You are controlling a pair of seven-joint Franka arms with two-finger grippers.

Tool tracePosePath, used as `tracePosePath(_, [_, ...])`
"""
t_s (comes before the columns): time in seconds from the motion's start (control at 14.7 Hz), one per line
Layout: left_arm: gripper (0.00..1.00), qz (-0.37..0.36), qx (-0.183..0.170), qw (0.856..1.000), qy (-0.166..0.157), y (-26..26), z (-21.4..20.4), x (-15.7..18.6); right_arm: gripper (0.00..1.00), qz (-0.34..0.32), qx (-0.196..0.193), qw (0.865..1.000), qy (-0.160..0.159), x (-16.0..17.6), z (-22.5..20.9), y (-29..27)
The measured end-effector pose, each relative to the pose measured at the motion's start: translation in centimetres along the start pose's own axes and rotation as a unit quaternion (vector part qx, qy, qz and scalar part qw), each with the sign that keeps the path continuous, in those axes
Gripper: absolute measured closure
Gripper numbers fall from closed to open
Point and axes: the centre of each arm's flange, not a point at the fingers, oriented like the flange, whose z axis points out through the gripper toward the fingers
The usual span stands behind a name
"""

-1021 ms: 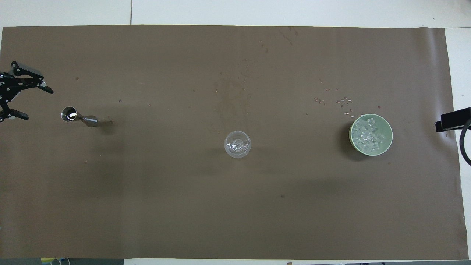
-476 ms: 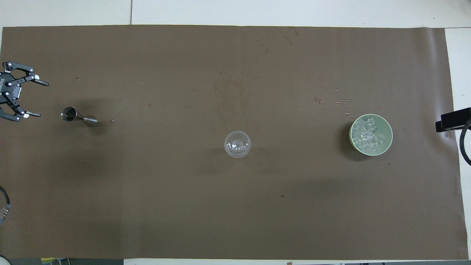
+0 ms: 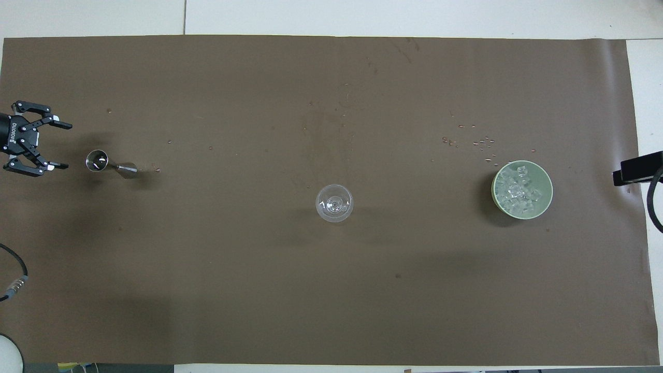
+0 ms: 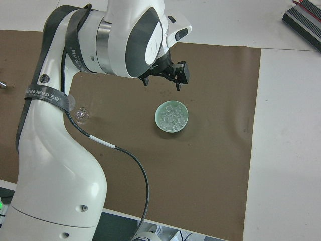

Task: Pour wine and add ice with both arms
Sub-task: 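Grasp the silver cup with the left gripper and carry it toward the glass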

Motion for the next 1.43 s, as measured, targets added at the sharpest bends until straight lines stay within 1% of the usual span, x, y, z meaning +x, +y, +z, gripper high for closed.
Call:
tracePosePath(0.14, [0.00, -0.026, -0.016, 0.999, -0.034, -1.5, 1.0, 1.1, 0.00, 0.000, 0.000, 1.000, 0.000, 0.0, 0.0, 0.0])
tracePosePath(0.27, [0.00, -0.037, -0.014, 0.998, -0.058, -2.7, 2.4, 0.6, 0.00, 0.000, 0.000, 1.000, 0.000, 0.0, 0.0, 0.0])
tracePosePath(0.41, [0.00, -0.053, -0.024, 0.995, -0.086, -3.8, 3.7, 0.0, 0.00, 0.000, 0.000, 1.000, 0.000, 0.0, 0.0, 0.0])
tracePosePath(0.82, [0.00, -0.103, -0.076, 0.979, -0.160, -7.0, 5.8, 0.6, 0.00, 0.000, 0.000, 1.000, 0.000, 0.0, 0.0, 0.0])
tracePosePath(0.88, [0.00, -0.105, -0.090, 0.976, -0.171, -7.6, 6.2, 0.8, 0.00, 0.000, 0.000, 1.000, 0.000, 0.0, 0.0, 0.0])
tracePosePath(1.02, [0.00, -0.104, -0.119, 0.970, -0.183, -8.8, 7.3, 1.4, 0.00, 0.000, 0.000, 1.000, 0.000, 0.0, 0.0, 0.0])
tracePosePath(1.16, [0.00, -0.115, -0.141, 0.963, -0.198, -10.0, 8.4, 1.8, 0.00, 0.000, 0.000, 1.000, 0.000, 0.0, 0.0, 0.0])
tracePosePath(1.29, [0.00, -0.130, -0.158, 0.956, -0.208, -10.8, 8.8, 2.0, 0.00, 0.000, 0.000, 1.000, 0.000, 0.0, 0.0, 0.0])
tracePosePath(1.43, [0.00, -0.138, -0.167, 0.952, -0.215, -11.1, 9.0, 1.9, 0.00, 0.000, 0.000, 1.000, 0.000, 0.0, 0.0, 0.0])
